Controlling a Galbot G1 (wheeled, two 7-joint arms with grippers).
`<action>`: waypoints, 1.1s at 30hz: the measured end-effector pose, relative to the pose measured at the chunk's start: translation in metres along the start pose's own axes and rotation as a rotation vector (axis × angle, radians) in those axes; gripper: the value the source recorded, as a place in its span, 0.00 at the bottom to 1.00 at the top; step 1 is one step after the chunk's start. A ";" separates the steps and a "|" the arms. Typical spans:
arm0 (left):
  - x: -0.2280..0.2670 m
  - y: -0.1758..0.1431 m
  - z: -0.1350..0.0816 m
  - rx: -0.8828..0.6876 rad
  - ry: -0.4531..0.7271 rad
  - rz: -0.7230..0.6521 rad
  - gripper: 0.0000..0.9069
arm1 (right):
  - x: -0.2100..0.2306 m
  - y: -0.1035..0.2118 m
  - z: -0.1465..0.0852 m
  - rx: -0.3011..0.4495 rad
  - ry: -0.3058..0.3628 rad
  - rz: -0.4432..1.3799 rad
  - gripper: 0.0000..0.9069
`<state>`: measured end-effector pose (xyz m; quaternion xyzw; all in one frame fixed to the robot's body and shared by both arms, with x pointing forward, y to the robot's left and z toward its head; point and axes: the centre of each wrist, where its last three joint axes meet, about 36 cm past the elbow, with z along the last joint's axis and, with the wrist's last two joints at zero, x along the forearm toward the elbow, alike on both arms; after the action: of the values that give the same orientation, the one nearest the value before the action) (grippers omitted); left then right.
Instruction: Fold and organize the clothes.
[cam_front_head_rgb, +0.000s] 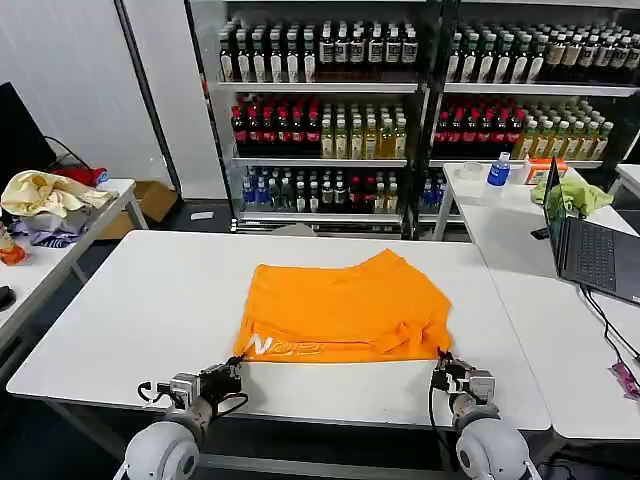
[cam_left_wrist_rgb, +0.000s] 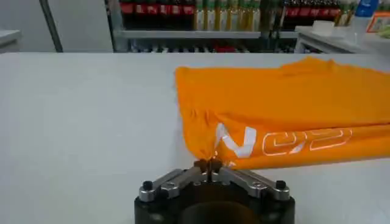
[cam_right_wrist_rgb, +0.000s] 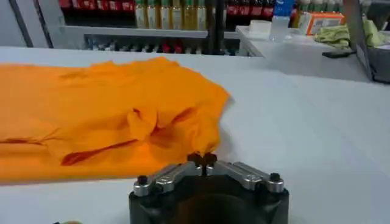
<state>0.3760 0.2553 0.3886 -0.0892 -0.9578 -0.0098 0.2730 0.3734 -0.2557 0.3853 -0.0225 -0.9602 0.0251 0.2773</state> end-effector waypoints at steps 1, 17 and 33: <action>0.002 0.000 0.000 0.000 -0.001 -0.001 0.01 | 0.003 0.000 0.001 -0.001 0.000 0.000 0.00; 0.056 -0.001 0.017 0.008 0.007 -0.011 0.76 | 0.083 0.015 0.027 0.035 0.023 -0.003 1.00; 0.099 0.006 -0.002 -0.035 -0.027 -0.054 1.00 | 0.109 0.001 -0.009 0.100 -0.106 0.049 1.00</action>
<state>0.2952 0.2773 0.4417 -0.0681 -0.9632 -0.0325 0.2581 0.2856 -0.2481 0.4507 -0.0305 -0.9702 0.0811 0.2263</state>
